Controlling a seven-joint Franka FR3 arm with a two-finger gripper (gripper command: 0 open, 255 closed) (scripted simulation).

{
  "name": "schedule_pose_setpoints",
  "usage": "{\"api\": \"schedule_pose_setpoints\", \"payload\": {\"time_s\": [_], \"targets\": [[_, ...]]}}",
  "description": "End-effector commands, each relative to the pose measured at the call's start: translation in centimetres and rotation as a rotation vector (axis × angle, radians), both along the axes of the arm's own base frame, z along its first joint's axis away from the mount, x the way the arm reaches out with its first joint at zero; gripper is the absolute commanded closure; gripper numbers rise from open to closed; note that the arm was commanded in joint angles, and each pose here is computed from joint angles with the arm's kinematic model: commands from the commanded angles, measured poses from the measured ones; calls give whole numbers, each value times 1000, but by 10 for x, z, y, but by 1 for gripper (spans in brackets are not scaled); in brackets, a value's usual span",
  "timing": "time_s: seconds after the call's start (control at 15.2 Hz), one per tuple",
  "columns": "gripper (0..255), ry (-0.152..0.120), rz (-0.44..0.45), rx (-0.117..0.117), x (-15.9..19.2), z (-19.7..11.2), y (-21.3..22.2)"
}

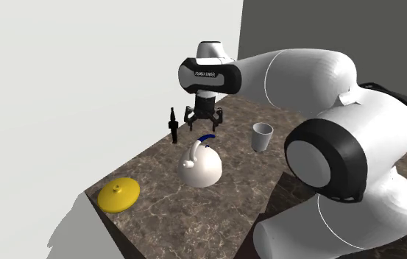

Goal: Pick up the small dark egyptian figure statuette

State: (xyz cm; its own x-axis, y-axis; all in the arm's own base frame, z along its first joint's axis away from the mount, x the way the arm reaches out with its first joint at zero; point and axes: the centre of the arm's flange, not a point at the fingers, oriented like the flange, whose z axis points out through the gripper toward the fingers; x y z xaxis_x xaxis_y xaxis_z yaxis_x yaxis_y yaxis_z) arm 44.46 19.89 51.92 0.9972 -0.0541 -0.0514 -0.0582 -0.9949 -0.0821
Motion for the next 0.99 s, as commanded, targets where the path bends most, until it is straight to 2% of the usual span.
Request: {"api": "schedule_pose_setpoints", "payload": {"time_s": [0.0,0.92], "targets": [[0,-19,-16,-2,20,-1,18],[0,-141,-116,-23,141,7,133]]}}
